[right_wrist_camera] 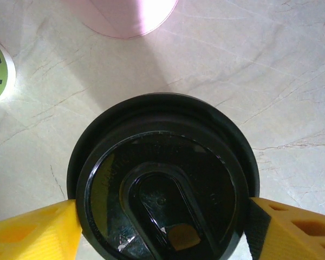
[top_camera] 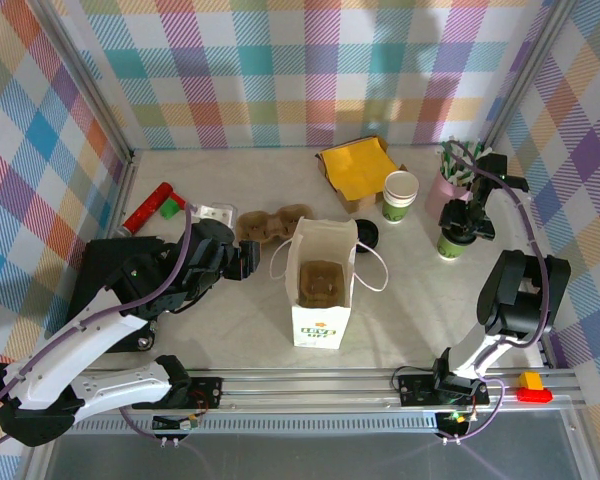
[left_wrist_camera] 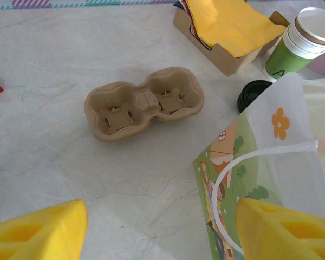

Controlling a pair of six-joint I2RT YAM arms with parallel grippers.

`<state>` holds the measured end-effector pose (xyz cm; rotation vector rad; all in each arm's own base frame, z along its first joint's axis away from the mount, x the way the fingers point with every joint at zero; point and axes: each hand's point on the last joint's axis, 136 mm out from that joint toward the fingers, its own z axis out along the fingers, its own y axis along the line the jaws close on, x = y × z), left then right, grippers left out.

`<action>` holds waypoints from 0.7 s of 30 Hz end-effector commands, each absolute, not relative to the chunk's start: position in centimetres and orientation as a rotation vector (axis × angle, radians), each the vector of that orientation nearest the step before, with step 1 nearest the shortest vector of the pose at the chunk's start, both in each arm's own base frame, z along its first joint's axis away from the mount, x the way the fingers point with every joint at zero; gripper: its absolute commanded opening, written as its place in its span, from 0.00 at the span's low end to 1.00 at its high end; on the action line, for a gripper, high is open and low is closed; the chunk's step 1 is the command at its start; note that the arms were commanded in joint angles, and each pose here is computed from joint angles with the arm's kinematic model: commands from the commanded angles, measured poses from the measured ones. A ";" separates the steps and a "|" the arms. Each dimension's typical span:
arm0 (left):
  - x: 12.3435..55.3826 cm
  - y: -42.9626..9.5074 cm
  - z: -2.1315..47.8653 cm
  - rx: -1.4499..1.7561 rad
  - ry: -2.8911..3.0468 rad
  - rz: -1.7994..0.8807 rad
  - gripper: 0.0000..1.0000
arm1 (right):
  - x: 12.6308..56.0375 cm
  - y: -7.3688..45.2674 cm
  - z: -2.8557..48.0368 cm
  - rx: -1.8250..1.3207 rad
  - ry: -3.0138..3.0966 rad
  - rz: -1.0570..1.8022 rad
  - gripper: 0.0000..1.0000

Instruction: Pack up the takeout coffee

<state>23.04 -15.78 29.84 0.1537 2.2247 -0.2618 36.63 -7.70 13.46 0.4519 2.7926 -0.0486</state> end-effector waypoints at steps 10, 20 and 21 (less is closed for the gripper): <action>23.5 -16.0 29.2 0.155 2.232 -0.264 0.72 | 36.8 -8.1 12.7 0.452 2.840 -0.056 0.80; 23.9 -16.5 28.8 0.163 2.244 -0.268 0.73 | 37.0 -8.6 12.7 0.471 2.845 -0.099 0.77; 23.9 -16.6 28.9 0.162 2.243 -0.271 0.72 | 37.0 -8.5 12.7 0.469 2.846 -0.092 0.77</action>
